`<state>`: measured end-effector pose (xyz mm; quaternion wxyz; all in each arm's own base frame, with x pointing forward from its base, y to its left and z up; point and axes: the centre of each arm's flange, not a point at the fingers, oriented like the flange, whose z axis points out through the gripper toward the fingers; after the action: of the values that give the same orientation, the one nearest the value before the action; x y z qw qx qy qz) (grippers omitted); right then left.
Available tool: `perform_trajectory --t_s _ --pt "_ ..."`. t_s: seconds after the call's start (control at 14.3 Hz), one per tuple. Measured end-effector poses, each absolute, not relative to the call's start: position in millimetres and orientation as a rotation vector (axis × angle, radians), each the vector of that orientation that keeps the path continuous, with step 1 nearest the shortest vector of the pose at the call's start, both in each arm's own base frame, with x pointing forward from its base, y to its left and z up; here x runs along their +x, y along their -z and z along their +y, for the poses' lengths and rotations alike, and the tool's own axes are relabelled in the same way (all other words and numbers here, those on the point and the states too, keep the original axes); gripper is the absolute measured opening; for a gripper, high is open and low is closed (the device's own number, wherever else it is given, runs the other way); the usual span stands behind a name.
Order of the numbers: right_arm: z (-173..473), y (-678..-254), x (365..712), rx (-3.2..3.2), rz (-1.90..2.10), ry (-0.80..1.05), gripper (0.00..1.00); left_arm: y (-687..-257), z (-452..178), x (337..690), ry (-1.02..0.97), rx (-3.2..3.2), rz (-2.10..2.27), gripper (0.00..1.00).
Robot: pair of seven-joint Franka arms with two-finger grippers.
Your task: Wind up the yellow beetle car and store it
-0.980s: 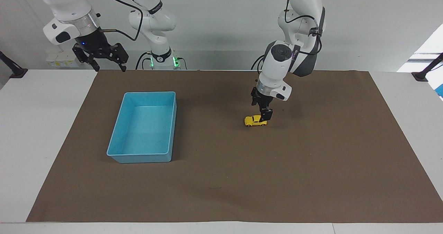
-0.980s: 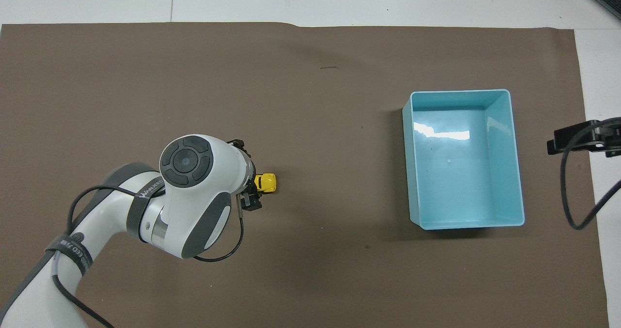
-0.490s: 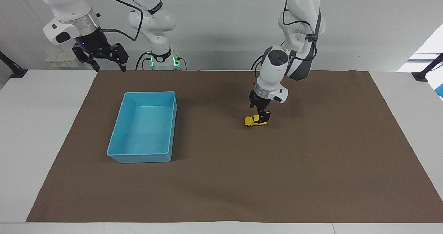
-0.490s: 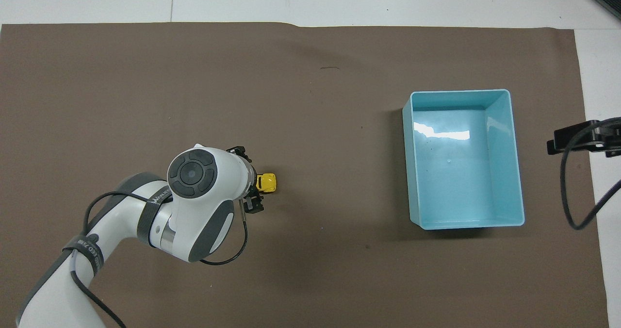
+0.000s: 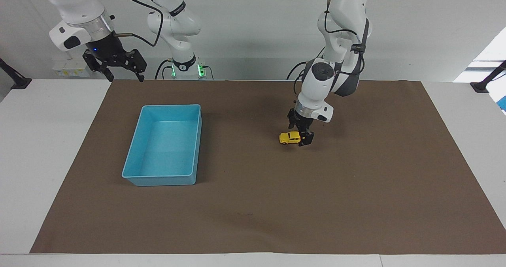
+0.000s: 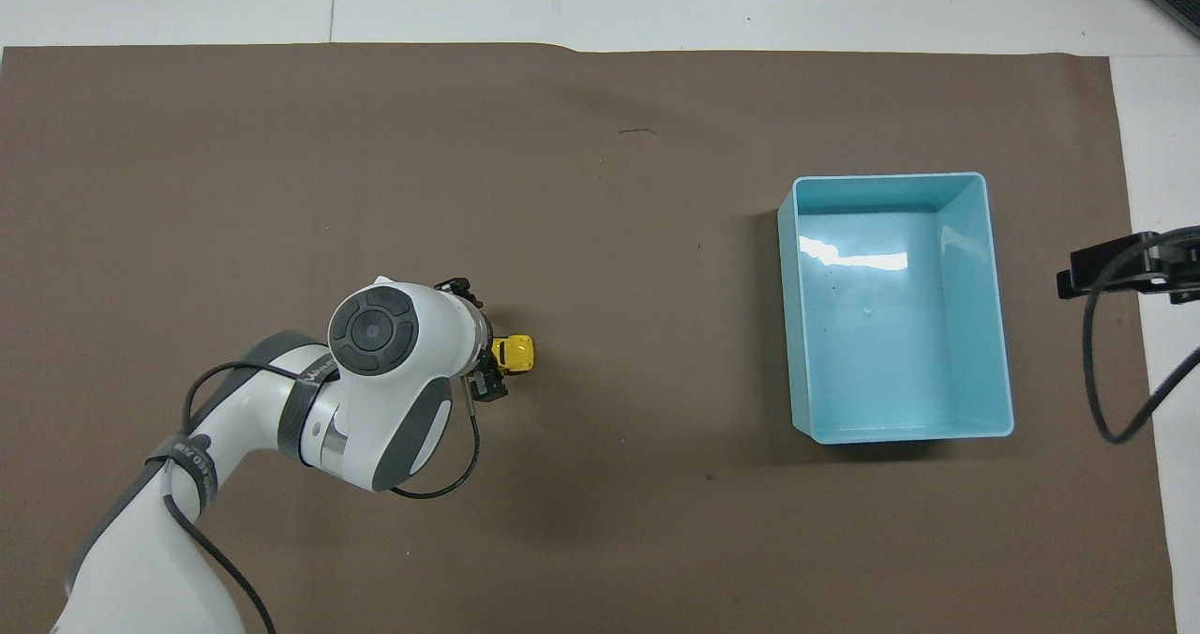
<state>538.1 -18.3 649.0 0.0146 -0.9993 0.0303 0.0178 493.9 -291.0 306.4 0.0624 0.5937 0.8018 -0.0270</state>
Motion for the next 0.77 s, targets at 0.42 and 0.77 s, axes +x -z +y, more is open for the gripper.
perform_trajectory --t_s 0.42,0.77 --pt "-18.3 -649.0 538.1 -3.110 0.094 -0.055 1.00 -308.2 -296.8 492.2 0.086 1.789 2.423 0.70" --pt "-18.3 -649.0 538.1 -3.110 0.094 -0.055 1.00 -309.5 -296.6 491.9 0.081 1.851 2.375 0.49"
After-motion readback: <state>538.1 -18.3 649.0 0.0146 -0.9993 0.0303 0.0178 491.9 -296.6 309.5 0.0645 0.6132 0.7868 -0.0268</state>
